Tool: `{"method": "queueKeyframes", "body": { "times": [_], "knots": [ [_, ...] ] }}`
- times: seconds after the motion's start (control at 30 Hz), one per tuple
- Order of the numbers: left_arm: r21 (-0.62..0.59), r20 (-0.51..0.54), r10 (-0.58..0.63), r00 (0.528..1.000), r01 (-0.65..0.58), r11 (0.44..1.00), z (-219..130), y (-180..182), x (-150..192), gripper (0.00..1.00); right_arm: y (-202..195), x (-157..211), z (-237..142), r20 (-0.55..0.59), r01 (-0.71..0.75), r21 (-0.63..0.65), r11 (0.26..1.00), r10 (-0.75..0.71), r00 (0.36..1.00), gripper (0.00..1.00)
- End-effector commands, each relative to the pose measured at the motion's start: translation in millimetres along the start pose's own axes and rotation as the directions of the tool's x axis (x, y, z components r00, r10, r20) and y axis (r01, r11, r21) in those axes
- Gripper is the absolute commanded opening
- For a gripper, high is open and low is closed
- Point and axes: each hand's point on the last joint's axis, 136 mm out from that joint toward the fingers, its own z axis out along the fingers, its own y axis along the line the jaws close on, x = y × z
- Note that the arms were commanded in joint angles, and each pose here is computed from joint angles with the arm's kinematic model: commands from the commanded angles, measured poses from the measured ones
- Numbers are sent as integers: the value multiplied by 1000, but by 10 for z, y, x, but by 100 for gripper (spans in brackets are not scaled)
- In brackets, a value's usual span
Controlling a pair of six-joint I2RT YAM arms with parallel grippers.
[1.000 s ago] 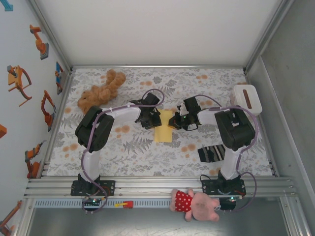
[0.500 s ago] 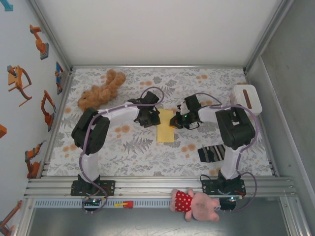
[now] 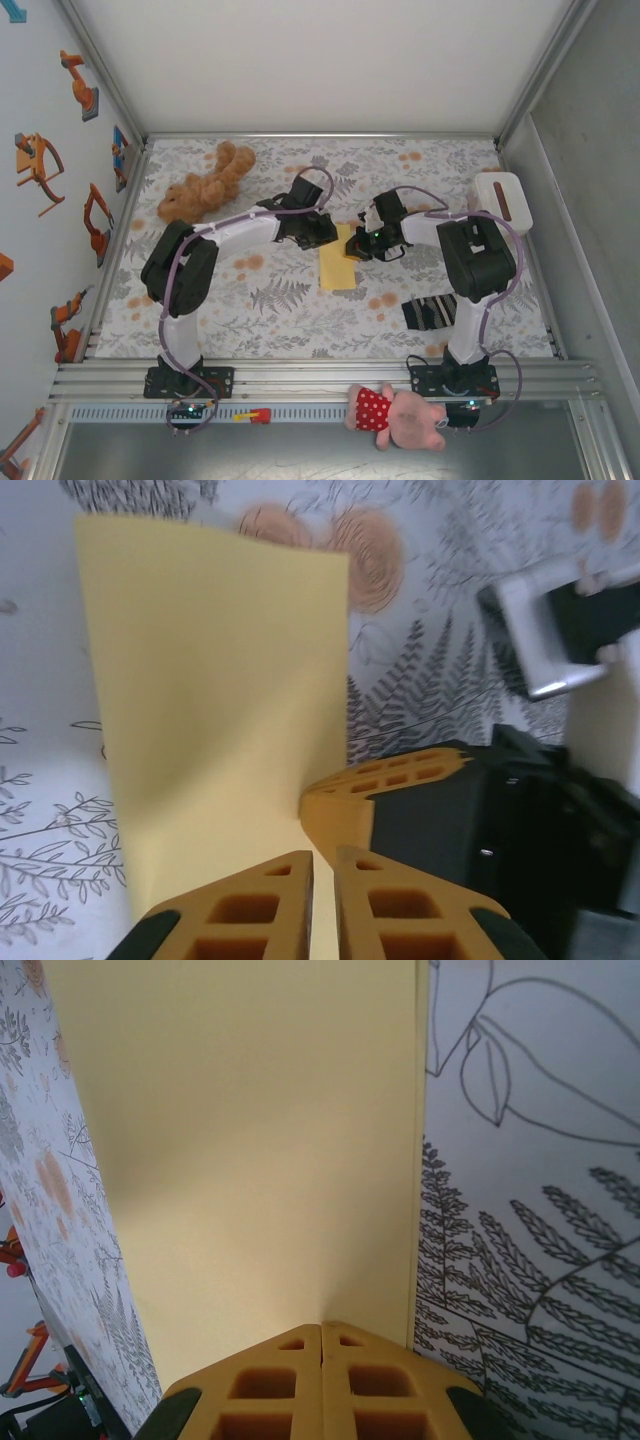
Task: Fold a paper plane with a square sheet of paper (pick it up from the middle)
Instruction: Hold the square sheet of paper at the center of the table, then first fold the square sheet of paper in half at the center of the table.
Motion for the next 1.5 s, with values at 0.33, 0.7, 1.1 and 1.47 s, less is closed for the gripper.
{"method": "queueKeyframes", "body": {
  "times": [0.33, 0.7, 1.1, 1.47],
  "knots": [
    [34, -117, -46, 992, 51, 998, 287, 53, 196, 6, -764, 389, 127, -75, -120, 251, 960, 143, 987, 0],
    [45, -166, -36, 986, 44, 998, 380, 47, 263, 5, -852, 422, 145, -84, -130, 284, 950, 160, 984, 0],
    [-42, -196, -57, 979, 50, 998, 429, 388, 325, 5, -972, 470, 137, -97, -132, 338, 932, 174, 980, 0],
    [-61, -213, -82, 974, 70, 996, 176, 825, 397, 6, -1109, 554, 118, -116, -132, 400, 907, 192, 974, 0]
  ]
}}
